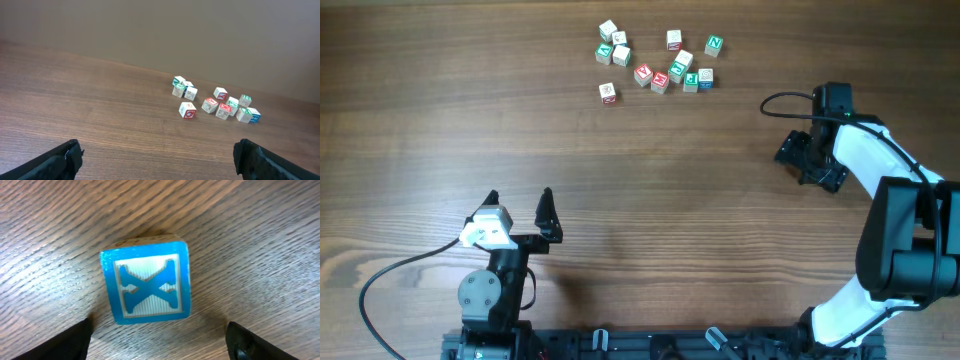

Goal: Form a circle
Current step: 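Lift blue X block with right gripper and carry it rightward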

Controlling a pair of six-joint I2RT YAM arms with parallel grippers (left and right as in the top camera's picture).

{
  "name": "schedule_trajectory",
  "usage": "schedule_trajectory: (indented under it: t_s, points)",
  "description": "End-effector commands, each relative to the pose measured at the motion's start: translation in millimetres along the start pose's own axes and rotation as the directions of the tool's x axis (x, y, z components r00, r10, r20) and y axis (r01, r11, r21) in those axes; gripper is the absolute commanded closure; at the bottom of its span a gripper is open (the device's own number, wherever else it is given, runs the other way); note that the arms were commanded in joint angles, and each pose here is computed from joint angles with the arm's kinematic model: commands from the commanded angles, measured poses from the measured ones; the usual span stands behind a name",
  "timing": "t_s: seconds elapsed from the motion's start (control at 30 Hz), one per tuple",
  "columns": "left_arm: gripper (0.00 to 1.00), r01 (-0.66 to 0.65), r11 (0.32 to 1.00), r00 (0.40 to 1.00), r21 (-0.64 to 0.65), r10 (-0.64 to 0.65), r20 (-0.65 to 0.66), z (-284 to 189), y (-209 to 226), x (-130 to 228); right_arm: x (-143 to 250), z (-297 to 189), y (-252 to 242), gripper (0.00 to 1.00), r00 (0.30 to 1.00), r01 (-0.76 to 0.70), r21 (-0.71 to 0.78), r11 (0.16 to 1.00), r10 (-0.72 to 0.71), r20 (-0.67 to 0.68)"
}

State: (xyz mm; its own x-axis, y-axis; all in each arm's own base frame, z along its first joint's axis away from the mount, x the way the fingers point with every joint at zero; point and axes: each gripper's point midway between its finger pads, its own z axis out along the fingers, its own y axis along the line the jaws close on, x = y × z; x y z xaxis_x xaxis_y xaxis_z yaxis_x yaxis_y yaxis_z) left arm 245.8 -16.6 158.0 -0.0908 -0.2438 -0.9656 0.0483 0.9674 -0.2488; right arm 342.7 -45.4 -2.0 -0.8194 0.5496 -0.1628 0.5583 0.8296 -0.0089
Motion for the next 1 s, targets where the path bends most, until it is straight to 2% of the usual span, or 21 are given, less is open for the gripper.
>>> schedule_trajectory:
  t_s: [0.0, 0.13, 0.37, 0.57, 0.73, 0.97]
  points:
    - [0.0, -0.019, 1.0, 1.0, 0.014, 0.019, -0.003, 0.0, -1.9, 2.1, 0.2, 6.4, -15.2, 0.13, 0.996, -0.086, 0.085, 0.993, 0.084, 0.025]
    - [0.0, -0.019, 1.0, 1.0, 0.014, 0.019, -0.003, 0.0, -1.9, 2.1, -7.3, 4.5, -28.0, 0.13, 0.985, -0.159, 0.151, 0.976, 0.148, 0.085]
    - [0.0, -0.019, 1.0, 1.0, 0.014, 0.019, -0.003, 0.0, -1.9, 2.1, -10.0, 3.8, -31.7, 0.13, 0.974, -0.211, 0.165, 0.963, 0.195, 0.112]
    - [0.0, -0.019, 1.0, 1.0, 0.014, 0.019, -0.003, 0.0, -1.9, 2.1, -5.4, 3.6, -34.4, 0.13, 0.977, -0.206, 0.18, 0.962, 0.191, 0.095]
    - [0.0, -0.019, 1.0, 1.0, 0.014, 0.019, -0.003, 0.0, -1.9, 2.1, -0.4, -0.3, -51.4, 0.13, 0.973, -0.224, 0.265, 0.938, 0.202, 0.109]
    - [0.0, -0.019, 1.0, 1.0, 0.014, 0.019, -0.003, 0.0, -1.9, 2.1, -3.8, -0.8, -52.0, 0.13, 0.965, -0.253, 0.264, 0.931, 0.225, 0.133]
